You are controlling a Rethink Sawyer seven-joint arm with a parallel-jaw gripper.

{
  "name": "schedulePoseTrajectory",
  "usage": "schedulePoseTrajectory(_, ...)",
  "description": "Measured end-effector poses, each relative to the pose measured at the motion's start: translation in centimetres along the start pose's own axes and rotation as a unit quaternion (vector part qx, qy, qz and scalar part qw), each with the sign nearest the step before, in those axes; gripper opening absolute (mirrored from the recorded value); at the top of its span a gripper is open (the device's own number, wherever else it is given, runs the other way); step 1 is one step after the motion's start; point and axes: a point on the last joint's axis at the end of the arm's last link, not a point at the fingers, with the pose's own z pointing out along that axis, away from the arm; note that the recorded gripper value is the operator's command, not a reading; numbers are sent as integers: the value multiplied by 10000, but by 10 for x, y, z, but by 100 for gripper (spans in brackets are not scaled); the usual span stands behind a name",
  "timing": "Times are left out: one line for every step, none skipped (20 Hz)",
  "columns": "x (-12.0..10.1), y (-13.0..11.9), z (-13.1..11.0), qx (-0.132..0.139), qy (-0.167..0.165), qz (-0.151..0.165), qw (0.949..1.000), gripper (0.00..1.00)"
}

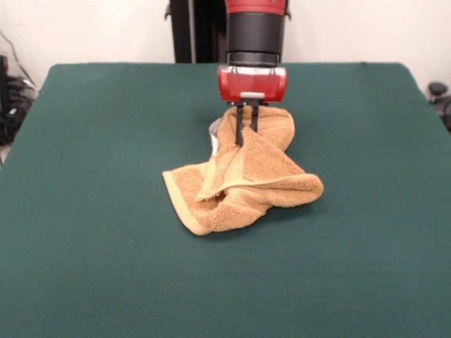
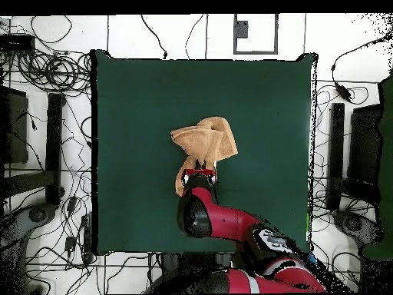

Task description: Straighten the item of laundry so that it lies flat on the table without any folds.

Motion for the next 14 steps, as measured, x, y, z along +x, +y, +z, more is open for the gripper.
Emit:
schedulePoseTrajectory(0,0,0,3,0,8,10000,0)
schedulePoseTrajectory(-1,-1,0,12,1,33,10000,0)
schedulePoseTrajectory(-1,-2,1,15,1,46,10000,0)
schedulePoseTrajectory(-1,-2,1,19,1,59,10000,0)
schedulePoseTrajectory(-1,-3,1,22,1,72,10000,0)
schedulePoseTrajectory(-2,-4,1,31,2,95,10000,0)
schedulePoseTrajectory(-2,-5,2,39,3,118,9999,0)
schedulePoseTrajectory(-3,-6,2,61,5,169,9998,0)
schedulePoseTrajectory(-4,-7,2,66,7,195,9998,0)
schedulePoseTrajectory(-4,-7,2,68,8,215,9997,0)
schedulePoseTrajectory(-5,-6,2,77,29,280,9996,0)
schedulePoseTrajectory(-6,-6,1,86,51,316,9995,0)
schedulePoseTrajectory(-6,-6,0,94,72,352,9993,0)
schedulePoseTrajectory(-9,-5,-3,118,126,416,9990,0)
